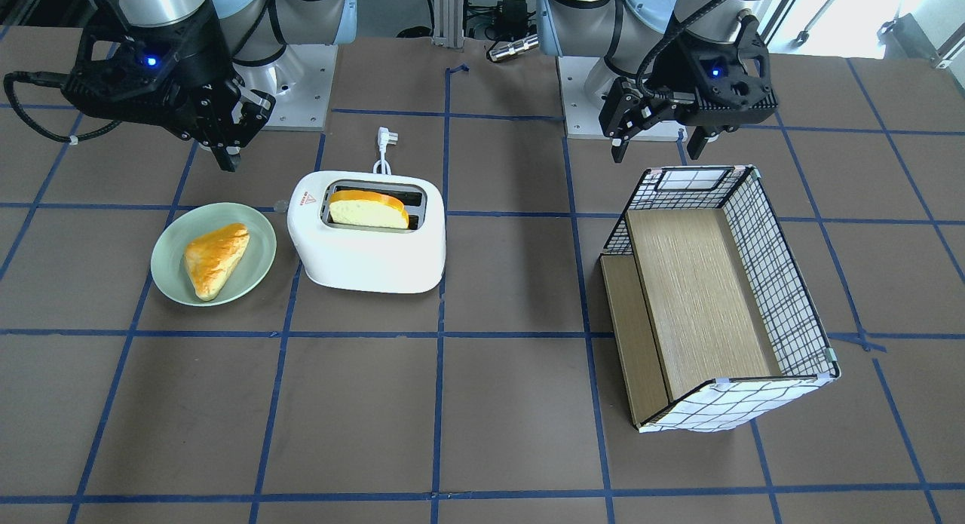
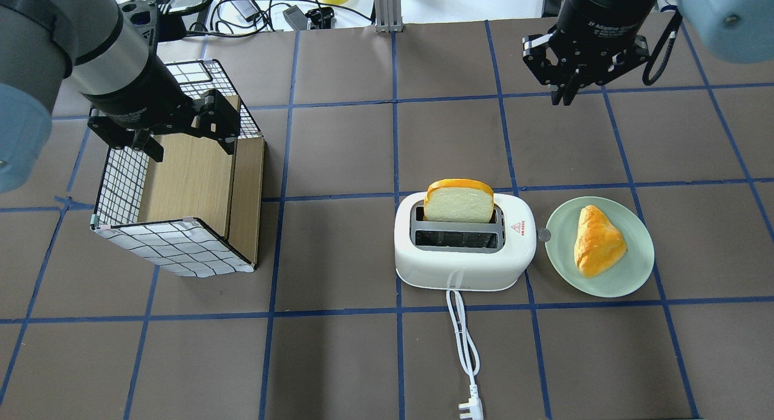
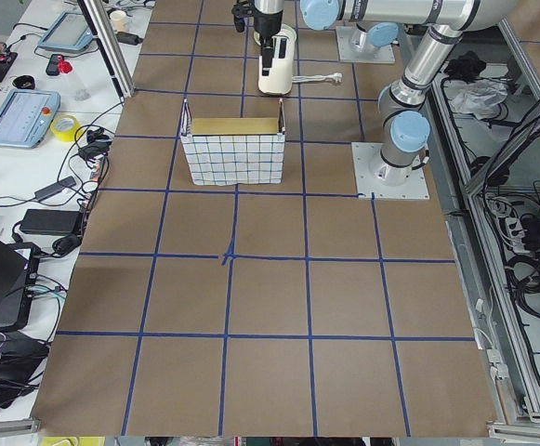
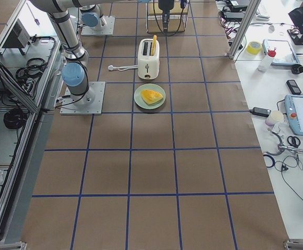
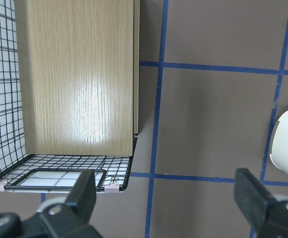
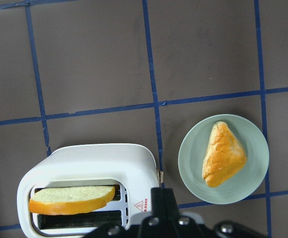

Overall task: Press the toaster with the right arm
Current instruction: 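Swing the right gripper down beside the toaster's side lever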

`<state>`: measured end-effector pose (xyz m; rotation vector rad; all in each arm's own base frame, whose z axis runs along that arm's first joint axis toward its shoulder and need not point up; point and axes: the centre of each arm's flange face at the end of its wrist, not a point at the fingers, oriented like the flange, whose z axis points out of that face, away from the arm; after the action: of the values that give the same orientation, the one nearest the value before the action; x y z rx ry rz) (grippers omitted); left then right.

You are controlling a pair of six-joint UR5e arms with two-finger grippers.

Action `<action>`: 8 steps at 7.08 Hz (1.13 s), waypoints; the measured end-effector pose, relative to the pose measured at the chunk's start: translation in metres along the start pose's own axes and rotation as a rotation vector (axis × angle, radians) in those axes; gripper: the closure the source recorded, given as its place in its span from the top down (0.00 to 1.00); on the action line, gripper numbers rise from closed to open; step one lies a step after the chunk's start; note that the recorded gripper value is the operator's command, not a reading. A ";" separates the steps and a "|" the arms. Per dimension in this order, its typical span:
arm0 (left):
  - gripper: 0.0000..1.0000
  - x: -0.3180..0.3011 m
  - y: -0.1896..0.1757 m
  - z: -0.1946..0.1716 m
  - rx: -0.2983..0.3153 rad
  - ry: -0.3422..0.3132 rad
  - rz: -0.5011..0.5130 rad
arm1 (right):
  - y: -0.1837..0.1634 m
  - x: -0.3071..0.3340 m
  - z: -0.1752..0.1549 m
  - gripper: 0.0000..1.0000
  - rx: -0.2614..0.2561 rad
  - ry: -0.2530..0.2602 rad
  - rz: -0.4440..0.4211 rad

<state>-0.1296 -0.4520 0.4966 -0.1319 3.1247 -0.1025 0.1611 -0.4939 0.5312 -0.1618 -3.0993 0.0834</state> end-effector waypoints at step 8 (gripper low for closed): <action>1.00 0.000 0.000 0.000 0.000 0.000 0.000 | -0.002 0.116 0.087 0.00 -0.320 -0.256 -0.055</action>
<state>-0.1296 -0.4521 0.4966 -0.1319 3.1250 -0.1026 0.0418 -0.4885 0.4484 -0.0785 -3.3463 -0.4288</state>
